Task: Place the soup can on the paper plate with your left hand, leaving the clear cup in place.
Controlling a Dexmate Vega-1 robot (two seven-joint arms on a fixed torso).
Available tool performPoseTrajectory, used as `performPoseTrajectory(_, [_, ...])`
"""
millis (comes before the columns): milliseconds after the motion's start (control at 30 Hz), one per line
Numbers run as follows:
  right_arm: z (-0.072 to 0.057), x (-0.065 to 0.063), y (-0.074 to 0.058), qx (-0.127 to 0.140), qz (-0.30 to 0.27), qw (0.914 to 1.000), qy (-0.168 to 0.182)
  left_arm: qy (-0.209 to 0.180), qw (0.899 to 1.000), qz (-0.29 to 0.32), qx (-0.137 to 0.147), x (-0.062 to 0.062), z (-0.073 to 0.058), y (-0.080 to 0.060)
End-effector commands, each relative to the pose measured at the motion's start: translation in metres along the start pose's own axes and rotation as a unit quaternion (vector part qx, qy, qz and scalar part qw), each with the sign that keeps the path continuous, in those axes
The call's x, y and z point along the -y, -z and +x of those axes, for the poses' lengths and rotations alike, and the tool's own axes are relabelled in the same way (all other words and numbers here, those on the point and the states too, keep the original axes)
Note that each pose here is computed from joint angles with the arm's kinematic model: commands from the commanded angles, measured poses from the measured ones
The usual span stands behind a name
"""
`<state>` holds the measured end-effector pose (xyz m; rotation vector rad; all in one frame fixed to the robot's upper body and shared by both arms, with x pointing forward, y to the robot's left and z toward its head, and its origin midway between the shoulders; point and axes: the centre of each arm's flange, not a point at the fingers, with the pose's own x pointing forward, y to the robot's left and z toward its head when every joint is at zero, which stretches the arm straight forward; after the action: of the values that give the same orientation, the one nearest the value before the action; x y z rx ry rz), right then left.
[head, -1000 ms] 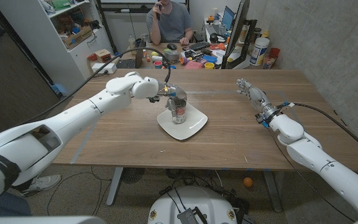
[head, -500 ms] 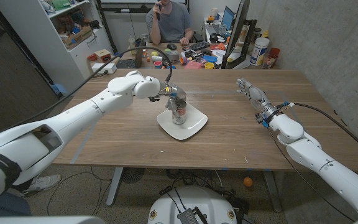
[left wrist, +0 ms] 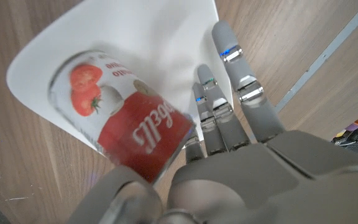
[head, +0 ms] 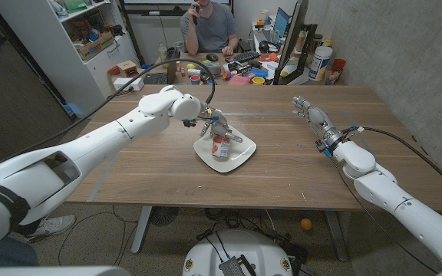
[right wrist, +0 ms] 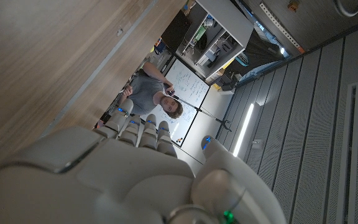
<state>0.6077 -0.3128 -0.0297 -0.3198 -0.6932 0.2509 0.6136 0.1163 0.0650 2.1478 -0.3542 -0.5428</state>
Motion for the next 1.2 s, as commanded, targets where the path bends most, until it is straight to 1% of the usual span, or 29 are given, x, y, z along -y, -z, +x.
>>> performPoseTrajectory(33, [-0.002, 0.001, -0.001, 0.002, -0.002, 1.0000, -0.001, 0.086, 0.994, -0.008, -0.072, -0.008, -0.008, 0.009])
performPoseTrajectory(233, [-0.004, 0.001, -0.002, 0.002, -0.002, 1.0000, -0.001, 0.059, 0.991, 0.020, -0.117, -0.014, -0.018, 0.008])
performPoseTrajectory(333, [-0.004, 0.000, -0.003, 0.003, -0.003, 1.0000, -0.003, 0.052, 0.990, 0.022, -0.127, -0.015, -0.021, 0.008])
performPoseTrajectory(500, [-0.005, -0.001, -0.004, 0.003, -0.001, 1.0000, -0.004, 0.042, 0.987, 0.041, -0.152, -0.019, -0.026, 0.008])
performPoseTrajectory(633, [-0.006, -0.001, -0.004, 0.006, -0.004, 1.0000, -0.005, 0.008, 0.986, 0.064, -0.152, -0.025, -0.035, 0.005])
performPoseTrajectory(667, [-0.006, -0.001, -0.004, 0.006, -0.004, 1.0000, -0.005, 0.008, 0.986, 0.064, -0.152, -0.025, -0.035, 0.005])
performPoseTrajectory(767, [-0.007, -0.001, -0.005, 0.005, -0.003, 1.0000, -0.004, -0.001, 0.985, 0.070, -0.161, -0.029, -0.040, 0.003])
performPoseTrajectory(833, [-0.007, -0.001, -0.005, 0.007, -0.004, 1.0000, -0.006, -0.005, 0.984, 0.069, -0.163, -0.030, -0.042, 0.003])
performPoseTrajectory(900, [-0.009, -0.001, -0.005, 0.007, -0.003, 1.0000, -0.004, -0.023, 0.983, 0.070, -0.166, -0.033, -0.048, 0.004])
performPoseTrajectory(933, [-0.009, -0.001, -0.005, 0.007, -0.003, 1.0000, -0.004, -0.024, 0.983, 0.070, -0.166, -0.033, -0.048, 0.004])
performPoseTrajectory(1067, [-0.011, -0.001, -0.004, 0.007, 0.000, 1.0000, -0.004, -0.048, 0.982, 0.066, -0.172, -0.037, -0.056, 0.006])
performPoseTrajectory(1100, [-0.011, -0.001, -0.004, 0.007, 0.000, 1.0000, -0.003, -0.048, 0.982, 0.065, -0.172, -0.037, -0.056, 0.006])
performPoseTrajectory(1200, [-0.013, 0.000, -0.003, 0.008, -0.001, 1.0000, -0.003, -0.065, 0.980, 0.065, -0.178, -0.040, -0.063, 0.008])
